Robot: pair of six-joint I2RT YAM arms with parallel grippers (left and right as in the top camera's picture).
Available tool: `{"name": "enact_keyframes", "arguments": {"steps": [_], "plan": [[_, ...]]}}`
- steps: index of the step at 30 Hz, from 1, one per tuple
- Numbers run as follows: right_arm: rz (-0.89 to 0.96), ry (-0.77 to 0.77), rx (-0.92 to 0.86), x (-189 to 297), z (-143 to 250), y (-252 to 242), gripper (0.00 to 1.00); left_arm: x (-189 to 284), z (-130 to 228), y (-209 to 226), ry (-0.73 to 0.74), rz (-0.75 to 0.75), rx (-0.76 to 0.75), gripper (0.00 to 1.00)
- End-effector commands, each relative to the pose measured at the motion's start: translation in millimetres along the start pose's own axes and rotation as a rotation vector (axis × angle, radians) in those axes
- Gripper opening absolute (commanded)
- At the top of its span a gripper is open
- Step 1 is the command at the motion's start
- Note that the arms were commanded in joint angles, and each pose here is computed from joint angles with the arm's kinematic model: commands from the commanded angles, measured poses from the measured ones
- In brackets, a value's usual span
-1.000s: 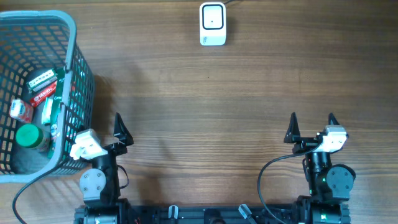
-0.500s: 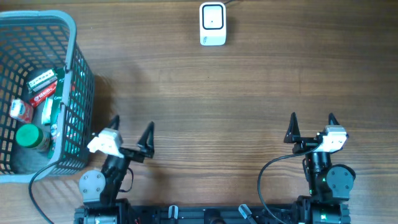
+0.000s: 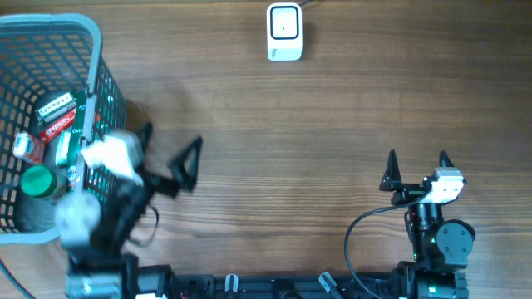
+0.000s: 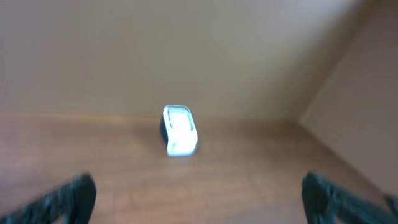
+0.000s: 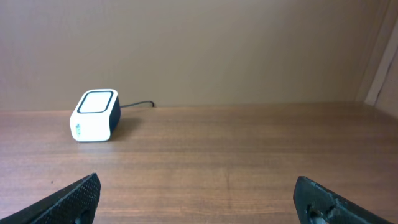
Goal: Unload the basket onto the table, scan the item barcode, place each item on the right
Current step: 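Reach the left gripper into the basket and grasp the green-lidded jar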
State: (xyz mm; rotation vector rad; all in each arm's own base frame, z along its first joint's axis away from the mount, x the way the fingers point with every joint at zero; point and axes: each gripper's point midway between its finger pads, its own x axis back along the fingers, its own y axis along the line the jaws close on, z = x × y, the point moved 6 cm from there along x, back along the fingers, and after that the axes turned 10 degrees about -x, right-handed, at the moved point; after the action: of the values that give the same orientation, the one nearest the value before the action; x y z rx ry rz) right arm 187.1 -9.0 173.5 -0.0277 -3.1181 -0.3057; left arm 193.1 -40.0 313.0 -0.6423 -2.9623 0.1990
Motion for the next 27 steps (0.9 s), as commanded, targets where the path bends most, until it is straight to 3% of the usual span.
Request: {"name": "enact_keyframes", "arguments": {"steps": [1,3,5,7,8,12,13,18,21,27], "plan": [[0.002,-0.01,0.018,0.4,-1.4,0.4,1.0,-17.8,-76.0,21.0,0.11,-0.181,0.026,1.0],[0.002,-0.01,0.018,0.4,-1.3,0.4,1.0,-24.8,-110.2,20.9,0.184,-0.179,-0.018,1.0],[0.002,-0.01,0.018,0.4,-1.4,0.4,1.0,-25.1,-115.4,22.1,0.289,-0.196,0.015,1.0],[0.002,-0.01,0.018,0.4,-1.4,0.4,1.0,-33.5,-115.6,30.0,0.301,-0.22,-0.003,1.0],[0.002,-0.01,0.018,0.4,-1.3,0.4,1.0,-34.3,-117.5,42.5,0.291,-0.318,0.004,1.0],[0.002,-0.01,0.018,0.4,-1.3,0.4,1.0,2.8,-117.5,109.6,0.171,-0.916,0.29,1.0],[0.002,-0.01,0.018,0.4,-1.4,0.4,1.0,12.5,-112.5,125.1,0.172,-1.0,0.341,1.0],[0.002,-0.01,0.018,0.4,-1.4,0.3,1.0,61.1,-71.1,204.1,0.221,-1.322,0.646,1.0],[0.002,-0.01,0.018,0.4,-1.4,0.4,1.0,87.3,-11.4,242.0,0.371,-1.517,0.945,1.0],[0.002,-0.01,0.018,0.4,-1.4,0.4,1.0,78.2,57.2,277.3,0.643,-1.553,1.089,1.0]]}}
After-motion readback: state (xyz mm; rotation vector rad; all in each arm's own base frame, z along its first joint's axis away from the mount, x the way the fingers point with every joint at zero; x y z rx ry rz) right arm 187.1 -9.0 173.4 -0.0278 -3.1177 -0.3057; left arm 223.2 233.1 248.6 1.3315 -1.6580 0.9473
